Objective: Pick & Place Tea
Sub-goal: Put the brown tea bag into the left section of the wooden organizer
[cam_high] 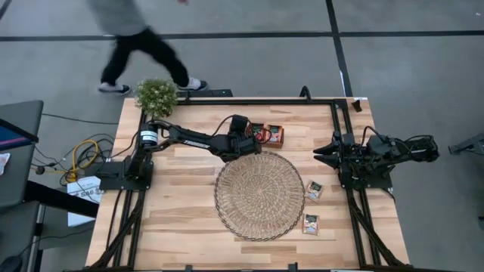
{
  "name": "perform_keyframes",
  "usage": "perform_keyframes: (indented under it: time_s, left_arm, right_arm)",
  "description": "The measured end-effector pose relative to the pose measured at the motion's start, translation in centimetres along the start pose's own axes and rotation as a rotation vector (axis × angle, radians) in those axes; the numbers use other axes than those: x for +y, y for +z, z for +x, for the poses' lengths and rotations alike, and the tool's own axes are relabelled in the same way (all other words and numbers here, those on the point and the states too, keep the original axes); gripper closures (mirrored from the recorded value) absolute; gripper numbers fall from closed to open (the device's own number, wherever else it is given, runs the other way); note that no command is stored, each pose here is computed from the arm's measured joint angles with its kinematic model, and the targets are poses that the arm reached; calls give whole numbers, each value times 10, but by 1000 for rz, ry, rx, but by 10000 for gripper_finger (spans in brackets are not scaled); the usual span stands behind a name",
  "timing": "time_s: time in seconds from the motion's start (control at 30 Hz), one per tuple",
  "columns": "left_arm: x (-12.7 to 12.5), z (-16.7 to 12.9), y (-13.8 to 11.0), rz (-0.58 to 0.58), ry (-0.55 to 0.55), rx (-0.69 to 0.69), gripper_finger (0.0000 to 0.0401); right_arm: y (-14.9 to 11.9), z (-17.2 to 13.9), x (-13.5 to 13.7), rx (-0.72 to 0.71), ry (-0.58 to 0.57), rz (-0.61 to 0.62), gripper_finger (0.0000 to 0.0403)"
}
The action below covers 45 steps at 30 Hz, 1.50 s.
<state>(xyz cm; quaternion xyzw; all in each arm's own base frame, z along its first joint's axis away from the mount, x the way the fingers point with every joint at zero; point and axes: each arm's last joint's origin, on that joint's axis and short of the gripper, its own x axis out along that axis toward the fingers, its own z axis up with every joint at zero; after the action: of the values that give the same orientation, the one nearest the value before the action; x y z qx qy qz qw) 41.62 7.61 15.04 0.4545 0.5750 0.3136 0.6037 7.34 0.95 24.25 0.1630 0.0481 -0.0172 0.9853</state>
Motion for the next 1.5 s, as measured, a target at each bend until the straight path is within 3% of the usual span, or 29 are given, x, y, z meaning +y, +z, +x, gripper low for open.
perform_keyframes:
  time_s: [0.67, 1.07, 1.3, 1.5]
  left_arm:
    - [0, 0, 0, -1, 3, 1, 399]
    - [0, 0, 0, 1, 1, 2, 314]
    - [8, -6, 4, -27, 69, 9, 284]
    - [43, -24, 17, -69, 209, 69, 282]
  right_arm:
    - [0, 0, 0, 0, 0, -1, 298]
    - [0, 0, 0, 0, 0, 7, 298]
    - [0, 0, 0, 0, 0, 8, 298]
    - [0, 0, 0, 0, 0, 8, 298]
